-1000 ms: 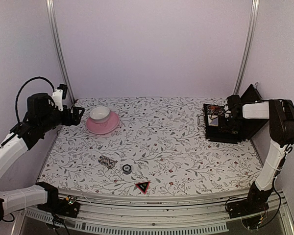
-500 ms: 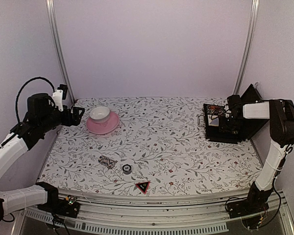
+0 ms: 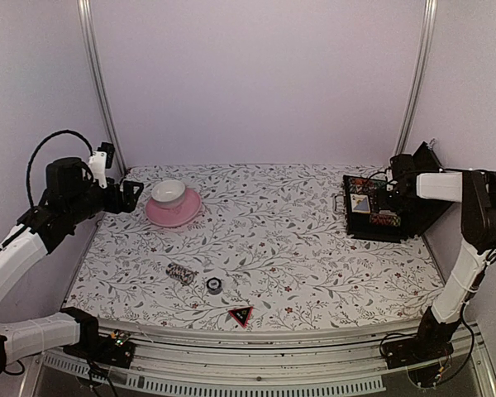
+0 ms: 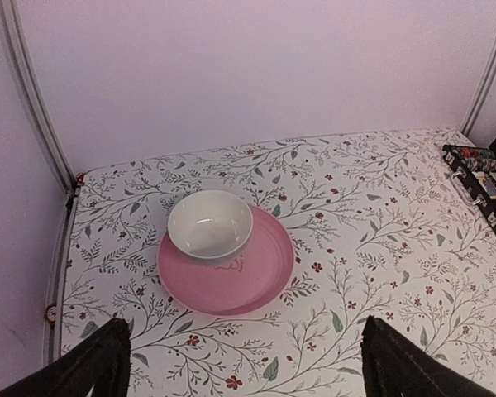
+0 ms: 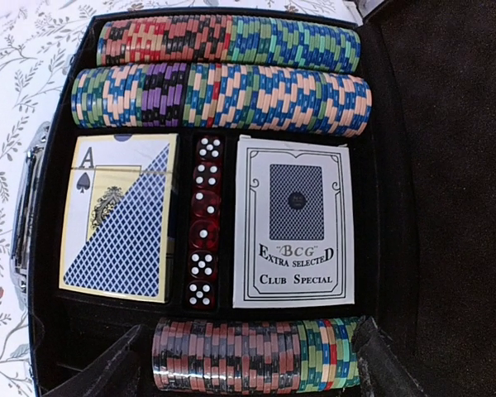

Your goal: Pack up texas hold em set

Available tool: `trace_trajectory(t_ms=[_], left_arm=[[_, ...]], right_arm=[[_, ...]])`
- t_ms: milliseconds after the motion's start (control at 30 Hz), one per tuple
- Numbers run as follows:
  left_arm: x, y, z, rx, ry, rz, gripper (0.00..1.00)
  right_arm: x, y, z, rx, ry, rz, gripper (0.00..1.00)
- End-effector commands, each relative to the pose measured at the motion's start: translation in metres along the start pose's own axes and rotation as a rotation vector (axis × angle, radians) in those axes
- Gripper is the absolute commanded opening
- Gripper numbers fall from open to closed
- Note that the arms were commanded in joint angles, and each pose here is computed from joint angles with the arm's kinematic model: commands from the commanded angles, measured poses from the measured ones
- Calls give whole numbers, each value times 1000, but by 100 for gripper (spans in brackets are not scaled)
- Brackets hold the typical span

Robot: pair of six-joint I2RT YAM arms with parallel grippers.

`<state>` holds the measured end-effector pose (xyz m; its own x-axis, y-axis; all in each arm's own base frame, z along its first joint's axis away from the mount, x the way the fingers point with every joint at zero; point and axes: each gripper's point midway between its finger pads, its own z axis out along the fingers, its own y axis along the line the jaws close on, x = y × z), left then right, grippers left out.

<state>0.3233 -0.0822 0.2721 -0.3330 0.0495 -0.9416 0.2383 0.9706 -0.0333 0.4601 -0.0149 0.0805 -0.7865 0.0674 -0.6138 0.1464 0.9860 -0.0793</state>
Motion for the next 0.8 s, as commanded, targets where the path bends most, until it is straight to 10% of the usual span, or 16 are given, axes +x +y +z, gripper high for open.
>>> trace_trajectory(t_ms=[0, 767], left_arm=[[1, 2, -2, 0, -6, -2, 97], [2, 1, 0, 5, -1, -2, 97]], right_arm=[[-10, -4, -9, 6, -41, -2, 85], [7, -3, 10, 98, 44, -127, 99]])
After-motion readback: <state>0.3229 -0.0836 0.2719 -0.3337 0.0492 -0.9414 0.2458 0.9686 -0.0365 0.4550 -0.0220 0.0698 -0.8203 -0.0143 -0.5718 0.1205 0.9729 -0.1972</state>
